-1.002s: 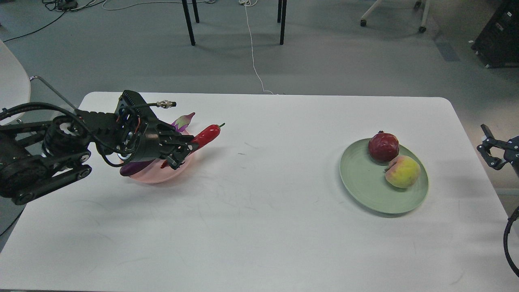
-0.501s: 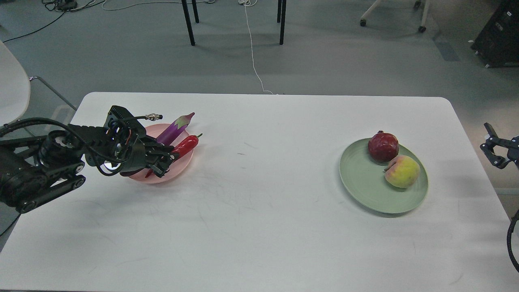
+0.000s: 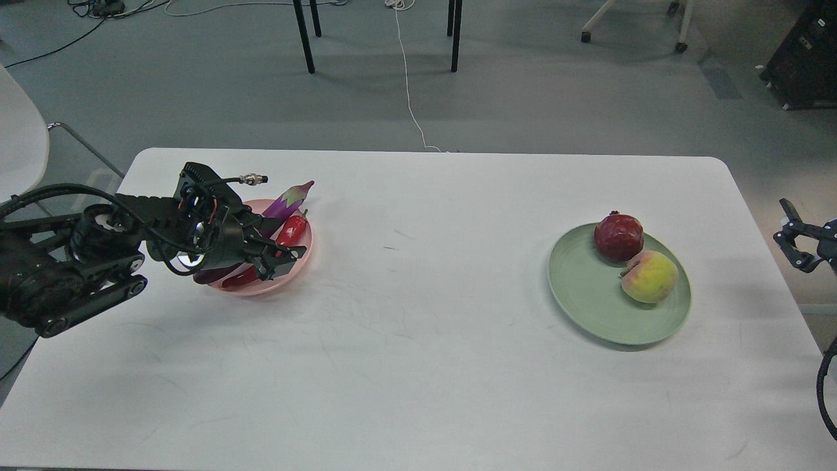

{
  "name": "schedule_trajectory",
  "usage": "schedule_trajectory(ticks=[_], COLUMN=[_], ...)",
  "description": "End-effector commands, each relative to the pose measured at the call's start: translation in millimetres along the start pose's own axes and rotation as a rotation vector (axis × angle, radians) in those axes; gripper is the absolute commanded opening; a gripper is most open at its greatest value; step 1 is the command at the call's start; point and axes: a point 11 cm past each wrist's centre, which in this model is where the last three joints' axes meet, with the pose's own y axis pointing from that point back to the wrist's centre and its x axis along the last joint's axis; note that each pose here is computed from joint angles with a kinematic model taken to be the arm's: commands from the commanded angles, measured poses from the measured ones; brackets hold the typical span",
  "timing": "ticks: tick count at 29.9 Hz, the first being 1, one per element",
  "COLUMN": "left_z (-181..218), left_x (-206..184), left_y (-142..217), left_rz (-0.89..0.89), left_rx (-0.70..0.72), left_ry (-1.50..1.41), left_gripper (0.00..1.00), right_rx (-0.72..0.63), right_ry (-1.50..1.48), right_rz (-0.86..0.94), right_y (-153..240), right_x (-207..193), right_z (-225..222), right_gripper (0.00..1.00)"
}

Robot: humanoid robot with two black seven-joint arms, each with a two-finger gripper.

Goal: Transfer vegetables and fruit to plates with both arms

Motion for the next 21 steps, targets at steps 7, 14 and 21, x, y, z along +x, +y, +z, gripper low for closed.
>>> schedule_trajectory(ticks=[7,14,21], left_z=[5.5,9.5,-31.3], left_x=[107.9,129.2,106.5], left_y=[17.0,4.3,0.6], left_rz=[0.549,0.705,0.794], left_rx=[-0.302,-0.521,-0.733], left_ry=[1.028,1.54,1.862], left_gripper=[0.98,0.98,0.99], right_rx=[0.041,0.123,0.182], right_ry=[0.006,0.002,-0.057], right_rz=[-0.031,-0.086,-0.162], right_y=[-16.5,-43.6,-75.4], right_x=[-11.5,-34.8,-72.2], right_z=[-13.8,-41.6,-45.1], right_gripper=[0.99,0.99,0.98])
